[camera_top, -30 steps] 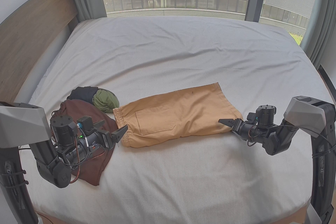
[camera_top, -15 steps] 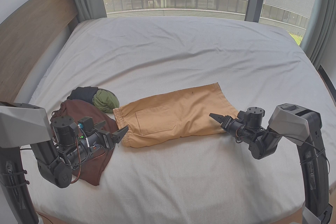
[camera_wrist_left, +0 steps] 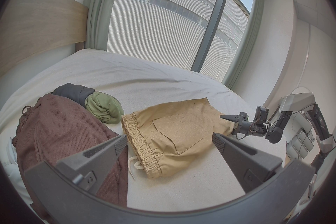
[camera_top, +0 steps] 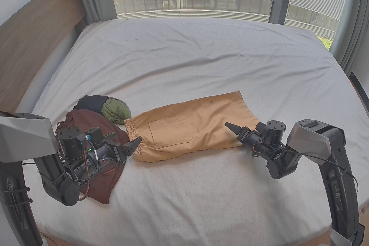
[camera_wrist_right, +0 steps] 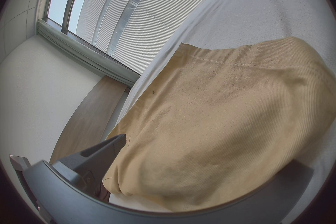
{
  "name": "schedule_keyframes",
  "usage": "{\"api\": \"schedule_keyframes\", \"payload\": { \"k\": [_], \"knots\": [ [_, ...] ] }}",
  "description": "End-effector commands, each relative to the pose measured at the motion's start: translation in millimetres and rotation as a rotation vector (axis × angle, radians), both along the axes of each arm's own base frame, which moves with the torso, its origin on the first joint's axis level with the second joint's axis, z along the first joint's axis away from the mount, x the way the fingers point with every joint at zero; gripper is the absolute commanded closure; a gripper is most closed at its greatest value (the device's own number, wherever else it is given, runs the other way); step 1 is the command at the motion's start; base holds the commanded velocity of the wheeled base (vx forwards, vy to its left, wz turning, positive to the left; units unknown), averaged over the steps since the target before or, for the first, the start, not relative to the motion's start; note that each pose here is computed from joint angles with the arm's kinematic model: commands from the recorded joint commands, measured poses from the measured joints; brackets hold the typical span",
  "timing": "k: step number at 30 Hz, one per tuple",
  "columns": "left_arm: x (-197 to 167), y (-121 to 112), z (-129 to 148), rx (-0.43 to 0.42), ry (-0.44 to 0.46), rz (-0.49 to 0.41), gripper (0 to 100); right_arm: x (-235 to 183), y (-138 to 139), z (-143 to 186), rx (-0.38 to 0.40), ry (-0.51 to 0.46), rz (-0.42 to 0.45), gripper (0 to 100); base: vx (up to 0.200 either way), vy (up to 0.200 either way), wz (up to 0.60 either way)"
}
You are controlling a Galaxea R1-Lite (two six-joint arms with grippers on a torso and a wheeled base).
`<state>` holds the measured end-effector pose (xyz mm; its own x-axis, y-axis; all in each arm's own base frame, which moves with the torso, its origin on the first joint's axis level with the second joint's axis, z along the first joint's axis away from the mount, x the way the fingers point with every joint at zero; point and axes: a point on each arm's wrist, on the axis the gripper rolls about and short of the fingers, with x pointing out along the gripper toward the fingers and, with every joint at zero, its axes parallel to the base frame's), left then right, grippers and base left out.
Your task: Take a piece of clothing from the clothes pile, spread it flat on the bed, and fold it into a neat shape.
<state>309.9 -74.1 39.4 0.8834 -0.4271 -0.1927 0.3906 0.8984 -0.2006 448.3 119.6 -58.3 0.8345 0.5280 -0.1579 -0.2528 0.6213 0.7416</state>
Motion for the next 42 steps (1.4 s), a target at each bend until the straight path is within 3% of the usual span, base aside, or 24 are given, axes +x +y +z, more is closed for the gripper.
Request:
{"api": "schedule_keyframes", "payload": {
  "k": [1, 3, 4, 20, 29, 42],
  "knots": [
    [0.9, -0.4, 0.1, -0.005, 0.000, 0.001, 0, -0.3, -0.2, -6.1, -0.001, 0.005, 0.000, 0, 0.000, 0.000, 0.00],
    [0.9, -0.4, 0.1, -0.008, 0.001, 0.003, 0, -0.6, -0.3, -6.2, -0.001, 0.005, 0.000, 0, 0.000, 0.000, 0.00],
    [0.9, -0.4, 0.3, -0.008, -0.001, 0.001, 0, -0.8, -0.4, -6.5, -0.002, 0.006, 0.000, 100, 0.000, 0.000, 0.00],
    [3.5, -0.9, 3.1, -0.054, 0.005, 0.015, 0, -17.1, -1.6, 7.6, -0.011, -0.023, 0.007, 100, 0.000, 0.000, 0.00],
    [3.9, -0.9, 0.2, -0.054, 0.015, 0.018, 0, -45.1, -4.2, 21.5, -0.082, 0.017, 0.029, 100, 0.000, 0.000, 0.00],
    [4.2, -0.9, -2.3, -0.054, 0.023, 0.020, 0, -99.1, -22.0, 14.2, -0.224, 0.148, 0.040, 100, 0.000, 0.000, 0.00]
  ]
}}
